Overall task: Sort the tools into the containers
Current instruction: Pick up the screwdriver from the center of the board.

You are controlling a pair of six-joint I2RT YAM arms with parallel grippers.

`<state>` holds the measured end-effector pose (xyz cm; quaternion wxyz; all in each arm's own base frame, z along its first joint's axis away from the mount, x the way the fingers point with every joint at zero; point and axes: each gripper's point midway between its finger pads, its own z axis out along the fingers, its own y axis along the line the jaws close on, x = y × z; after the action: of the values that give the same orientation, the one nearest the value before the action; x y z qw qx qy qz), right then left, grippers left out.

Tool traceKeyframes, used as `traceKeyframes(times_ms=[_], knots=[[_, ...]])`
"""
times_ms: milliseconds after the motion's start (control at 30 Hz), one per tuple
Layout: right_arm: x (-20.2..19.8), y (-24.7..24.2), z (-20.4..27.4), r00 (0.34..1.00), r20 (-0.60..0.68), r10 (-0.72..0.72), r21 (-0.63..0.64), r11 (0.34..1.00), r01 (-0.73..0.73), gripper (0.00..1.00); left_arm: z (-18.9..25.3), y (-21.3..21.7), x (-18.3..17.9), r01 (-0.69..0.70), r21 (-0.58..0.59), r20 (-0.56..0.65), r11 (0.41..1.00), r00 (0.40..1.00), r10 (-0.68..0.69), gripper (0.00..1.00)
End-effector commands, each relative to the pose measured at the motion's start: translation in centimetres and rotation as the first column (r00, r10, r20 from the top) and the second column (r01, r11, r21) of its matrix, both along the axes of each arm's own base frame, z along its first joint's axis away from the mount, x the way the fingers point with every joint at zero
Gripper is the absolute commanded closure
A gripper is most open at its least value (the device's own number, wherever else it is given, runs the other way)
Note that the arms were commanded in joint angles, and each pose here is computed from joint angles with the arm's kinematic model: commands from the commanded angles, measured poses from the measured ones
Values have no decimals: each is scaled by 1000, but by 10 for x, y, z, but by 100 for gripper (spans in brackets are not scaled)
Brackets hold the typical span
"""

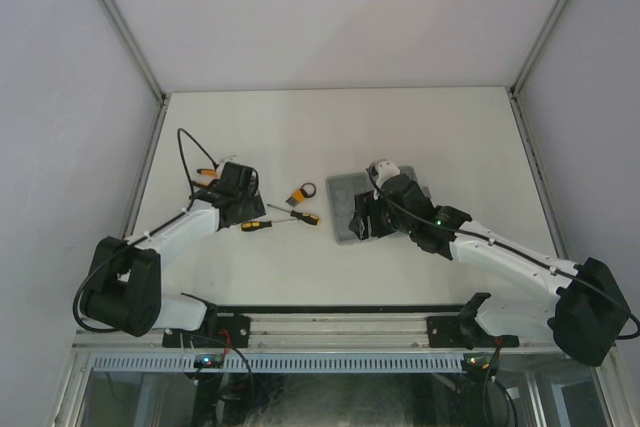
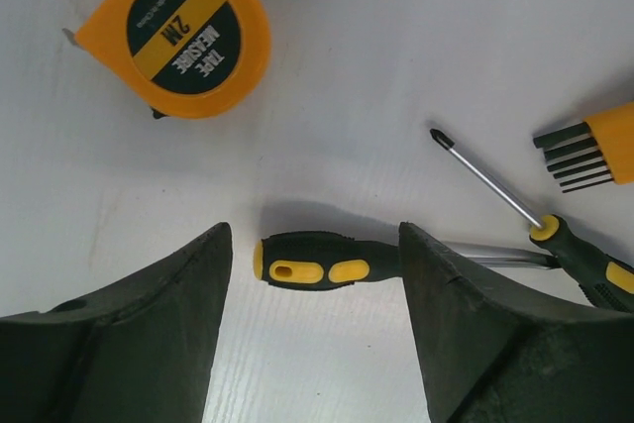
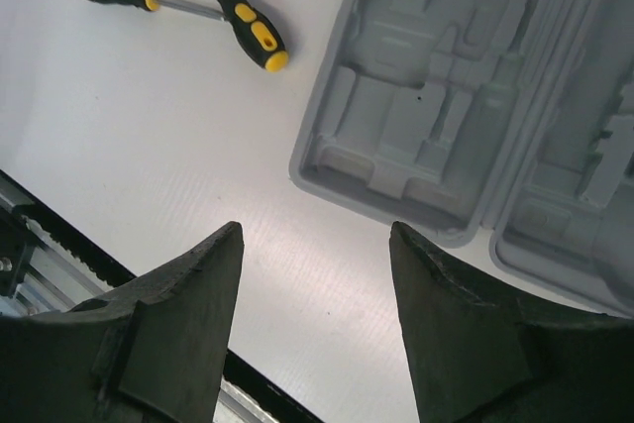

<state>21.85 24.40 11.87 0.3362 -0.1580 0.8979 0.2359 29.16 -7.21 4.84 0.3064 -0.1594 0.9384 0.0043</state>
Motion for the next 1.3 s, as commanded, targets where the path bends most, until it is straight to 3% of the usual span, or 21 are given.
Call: traceKeyframes(times_ms=[0, 133, 300, 733, 933, 1267], knots=[[12, 15, 25, 998, 67, 1, 93, 996, -8, 40, -5, -12, 3, 40, -31, 21, 999, 999, -39, 30], [13, 22, 23, 998, 57, 31, 92, 995, -36, 41, -9, -17, 0, 55, -42, 16, 998, 998, -55, 31], [10, 48, 24, 977, 78, 200, 90, 974, -207, 41, -2, -21, -3, 74, -57, 37, 996, 997, -72, 32], [62, 121, -8, 942, 43, 332, -3, 943, -332, 45, 80, -10, -21, 56, -126, 259, 990, 966, -21, 27], [85, 134, -26, 933, 22, 360, -58, 932, -359, 46, 113, -3, -33, 69, -134, 324, 989, 946, -22, 24], [91, 141, -58, 889, -62, 455, -127, 879, -459, 46, 165, 12, -46, 94, -70, 417, 993, 907, -57, 21]])
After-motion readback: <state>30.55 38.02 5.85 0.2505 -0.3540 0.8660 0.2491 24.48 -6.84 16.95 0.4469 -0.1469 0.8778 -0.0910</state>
